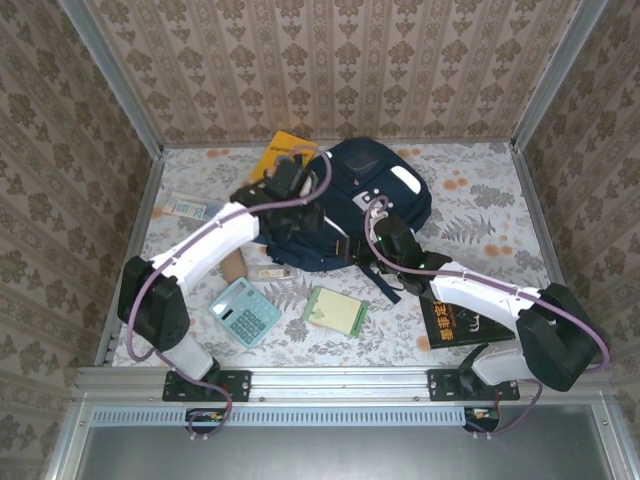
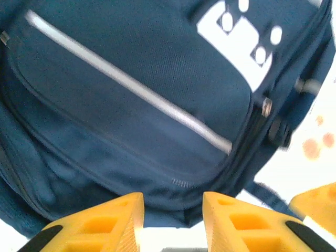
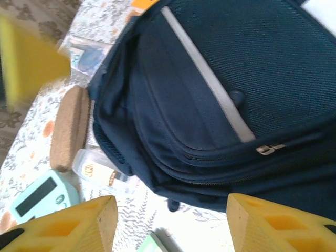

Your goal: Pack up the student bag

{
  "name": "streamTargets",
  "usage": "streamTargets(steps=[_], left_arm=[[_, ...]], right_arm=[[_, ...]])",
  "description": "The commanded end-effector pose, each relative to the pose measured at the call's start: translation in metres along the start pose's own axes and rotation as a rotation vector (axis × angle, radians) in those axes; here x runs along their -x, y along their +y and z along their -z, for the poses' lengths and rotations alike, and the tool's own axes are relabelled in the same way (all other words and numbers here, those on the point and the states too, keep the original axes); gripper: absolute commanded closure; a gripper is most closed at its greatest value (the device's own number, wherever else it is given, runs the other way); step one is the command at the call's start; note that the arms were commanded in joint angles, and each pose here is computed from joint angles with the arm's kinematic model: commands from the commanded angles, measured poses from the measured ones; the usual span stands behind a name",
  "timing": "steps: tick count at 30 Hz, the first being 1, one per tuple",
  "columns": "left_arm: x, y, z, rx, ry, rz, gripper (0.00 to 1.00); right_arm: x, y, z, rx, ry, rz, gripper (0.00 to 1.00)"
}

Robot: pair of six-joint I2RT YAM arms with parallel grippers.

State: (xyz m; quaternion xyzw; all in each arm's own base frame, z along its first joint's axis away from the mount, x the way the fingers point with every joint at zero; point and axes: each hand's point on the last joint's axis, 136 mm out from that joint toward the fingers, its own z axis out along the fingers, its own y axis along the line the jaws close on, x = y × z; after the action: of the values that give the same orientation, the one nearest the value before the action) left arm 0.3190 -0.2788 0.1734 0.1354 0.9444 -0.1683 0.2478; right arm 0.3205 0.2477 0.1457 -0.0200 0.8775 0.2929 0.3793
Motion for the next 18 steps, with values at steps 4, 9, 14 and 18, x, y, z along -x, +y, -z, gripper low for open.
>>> streamTargets(steps=[4,9,14,18], left_arm=[[-0.063,0.001,-0.014,0.099,0.072,-0.036,0.66],[-0.09,-0.016,-0.04,0.071,0.115,-0.046,0.66],[-0.097,-0.014,-0.06,0.092,0.133,-0.043,0.68],[-0.105,-0.008,-0.069,0.13,0.156,-0.032,0.71]], right_arm=[[0.004,-0.032,0.014,-0.101,-0.029,-0.101,0.42],[0.004,-0.04,0.024,-0.115,-0.036,-0.116,0.42],[0.002,-0.043,0.034,-0.115,-0.048,-0.12,0.42],[0.001,-0.044,0.042,-0.122,-0.052,-0.116,0.42]])
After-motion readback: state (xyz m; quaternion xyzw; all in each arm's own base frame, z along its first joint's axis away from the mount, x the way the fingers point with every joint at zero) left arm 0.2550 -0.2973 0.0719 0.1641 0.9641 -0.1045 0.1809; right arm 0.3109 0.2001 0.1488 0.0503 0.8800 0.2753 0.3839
